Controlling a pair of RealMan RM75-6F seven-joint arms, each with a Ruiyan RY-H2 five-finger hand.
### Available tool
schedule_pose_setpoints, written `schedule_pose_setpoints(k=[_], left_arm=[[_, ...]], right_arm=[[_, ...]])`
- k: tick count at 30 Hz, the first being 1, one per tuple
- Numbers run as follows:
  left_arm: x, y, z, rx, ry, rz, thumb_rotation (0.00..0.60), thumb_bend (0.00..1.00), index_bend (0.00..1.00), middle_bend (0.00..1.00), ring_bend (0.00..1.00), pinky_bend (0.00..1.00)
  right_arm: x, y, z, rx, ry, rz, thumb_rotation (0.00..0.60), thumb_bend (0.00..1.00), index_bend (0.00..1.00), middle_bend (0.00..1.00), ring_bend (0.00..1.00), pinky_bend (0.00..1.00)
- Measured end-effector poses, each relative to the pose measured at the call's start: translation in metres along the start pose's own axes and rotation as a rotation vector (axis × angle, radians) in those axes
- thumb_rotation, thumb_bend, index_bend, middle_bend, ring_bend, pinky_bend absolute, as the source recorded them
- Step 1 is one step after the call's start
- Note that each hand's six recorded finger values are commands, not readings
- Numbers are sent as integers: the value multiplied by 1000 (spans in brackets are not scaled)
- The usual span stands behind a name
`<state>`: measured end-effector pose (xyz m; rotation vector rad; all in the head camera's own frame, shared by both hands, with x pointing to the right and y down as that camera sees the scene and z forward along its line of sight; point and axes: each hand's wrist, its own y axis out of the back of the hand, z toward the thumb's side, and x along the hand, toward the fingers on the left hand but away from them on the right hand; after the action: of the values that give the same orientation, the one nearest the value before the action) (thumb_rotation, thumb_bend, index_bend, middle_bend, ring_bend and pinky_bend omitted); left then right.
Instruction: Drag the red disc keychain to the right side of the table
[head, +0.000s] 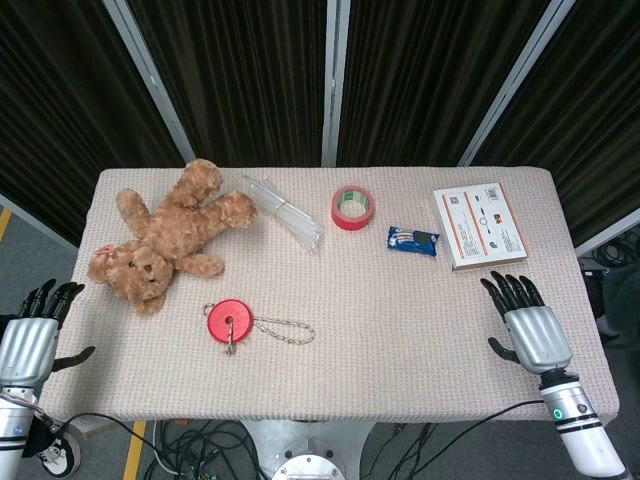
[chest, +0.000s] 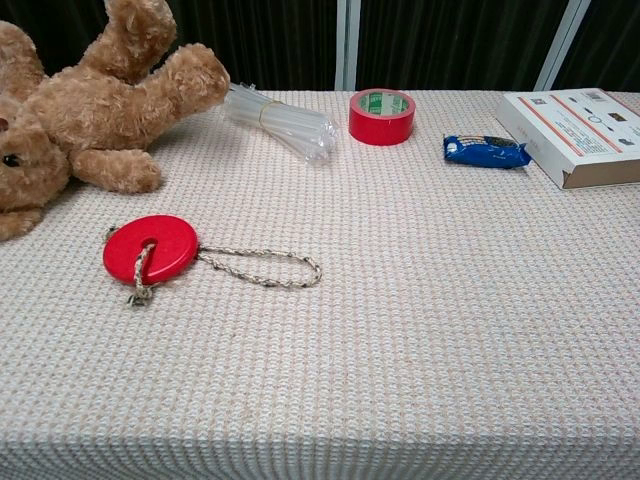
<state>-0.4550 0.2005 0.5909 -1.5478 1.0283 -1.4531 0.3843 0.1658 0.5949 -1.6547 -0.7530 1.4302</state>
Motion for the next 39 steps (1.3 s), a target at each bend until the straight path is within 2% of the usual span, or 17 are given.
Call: schedule_pose_setpoints(k=[9, 15, 21, 28, 34, 39], left_arm=[[-3, -2, -6, 1, 12, -4, 600, 12, 131, 118, 24, 117], [-5, -4, -8, 10, 14, -9, 600, 13, 131, 118, 24, 117], [-9, -7, -16, 13, 38, -11, 600, 13, 131, 118, 24, 117], [-13, -5, -26, 29, 60, -4, 600, 13, 132, 118, 24, 117], [-17, 1, -35, 34, 79, 7, 600, 13, 132, 118, 24, 117], [-19, 2, -40, 32, 91, 8, 600, 13, 131, 118, 24, 116]], right_arm=[[-10, 2, 22, -11, 65, 22, 600, 153, 0, 0, 0, 0], [-27, 4, 60, -7, 187, 69, 600, 154, 0, 0, 0, 0], [-54, 4, 122, 34, 372, 120, 600, 155, 0, 0, 0, 0], [-88, -9, 216, 38, 578, 180, 600, 156, 0, 0, 0, 0], [-113, -27, 272, 52, 652, 213, 600, 169, 0, 0, 0, 0], [-128, -42, 298, 64, 661, 239, 600, 177, 0, 0, 0, 0]])
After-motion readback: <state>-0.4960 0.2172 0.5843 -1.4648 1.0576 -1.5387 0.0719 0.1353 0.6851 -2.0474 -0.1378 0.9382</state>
